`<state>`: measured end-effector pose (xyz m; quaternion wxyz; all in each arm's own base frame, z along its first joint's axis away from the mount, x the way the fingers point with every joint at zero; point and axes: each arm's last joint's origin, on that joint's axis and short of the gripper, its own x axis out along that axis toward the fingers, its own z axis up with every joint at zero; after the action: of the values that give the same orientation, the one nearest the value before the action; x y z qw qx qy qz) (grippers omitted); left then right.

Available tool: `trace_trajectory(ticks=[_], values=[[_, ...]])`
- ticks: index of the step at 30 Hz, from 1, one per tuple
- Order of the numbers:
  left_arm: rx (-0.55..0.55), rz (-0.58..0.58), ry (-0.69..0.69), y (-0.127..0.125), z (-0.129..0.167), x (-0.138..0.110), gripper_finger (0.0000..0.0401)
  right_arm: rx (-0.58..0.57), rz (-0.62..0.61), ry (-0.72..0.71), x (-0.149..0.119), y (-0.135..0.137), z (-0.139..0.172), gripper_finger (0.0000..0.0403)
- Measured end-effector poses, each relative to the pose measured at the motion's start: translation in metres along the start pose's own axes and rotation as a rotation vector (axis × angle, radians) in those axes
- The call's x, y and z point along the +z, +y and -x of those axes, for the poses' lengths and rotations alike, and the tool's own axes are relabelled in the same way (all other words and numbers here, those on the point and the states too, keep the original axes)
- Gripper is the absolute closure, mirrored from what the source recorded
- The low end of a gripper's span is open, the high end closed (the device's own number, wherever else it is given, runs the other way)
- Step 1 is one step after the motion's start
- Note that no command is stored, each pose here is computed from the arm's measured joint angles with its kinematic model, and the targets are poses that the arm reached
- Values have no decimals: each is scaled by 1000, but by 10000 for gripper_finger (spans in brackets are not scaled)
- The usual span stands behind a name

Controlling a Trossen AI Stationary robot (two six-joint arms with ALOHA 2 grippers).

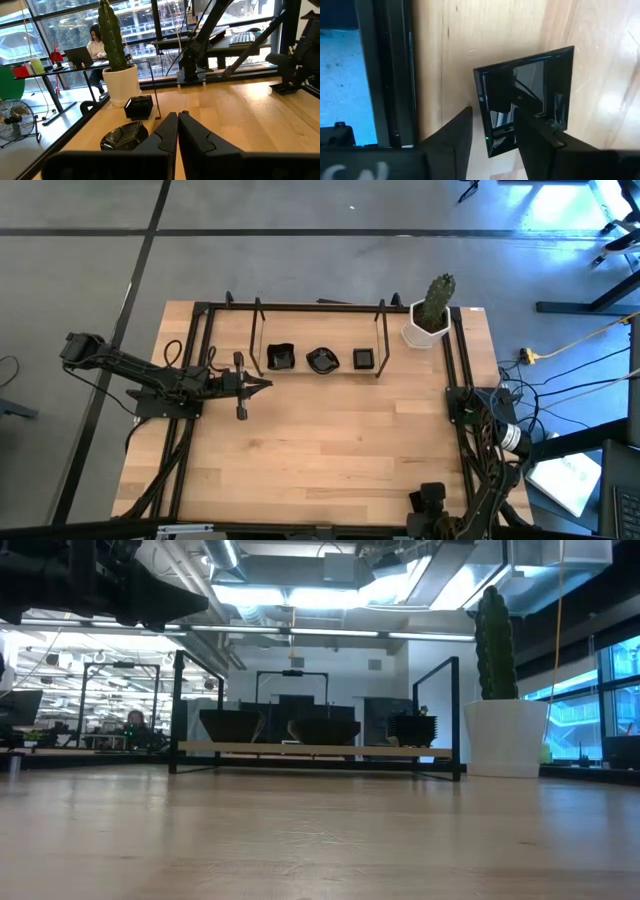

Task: Pick & Place Mini shaped plates
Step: Stack the black square plate on top of the black square plate on the shelf

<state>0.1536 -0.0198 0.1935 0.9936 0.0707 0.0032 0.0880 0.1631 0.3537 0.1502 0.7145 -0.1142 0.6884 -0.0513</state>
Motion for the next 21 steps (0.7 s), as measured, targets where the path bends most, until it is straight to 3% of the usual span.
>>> trace_trajectory(ticks=[3,10,16,21], values=[[0,0,0,0,0,0,391,5,11,-2,0,0,0,285],[0,0,1,0,0,0,397,-15,29,7,-1,-1,-1,392],[0,0,1,0,0,0,393,-77,32,-13,4,-9,0,393],[0,0,1,0,0,0,396,-190,42,-67,22,-24,20,395]])
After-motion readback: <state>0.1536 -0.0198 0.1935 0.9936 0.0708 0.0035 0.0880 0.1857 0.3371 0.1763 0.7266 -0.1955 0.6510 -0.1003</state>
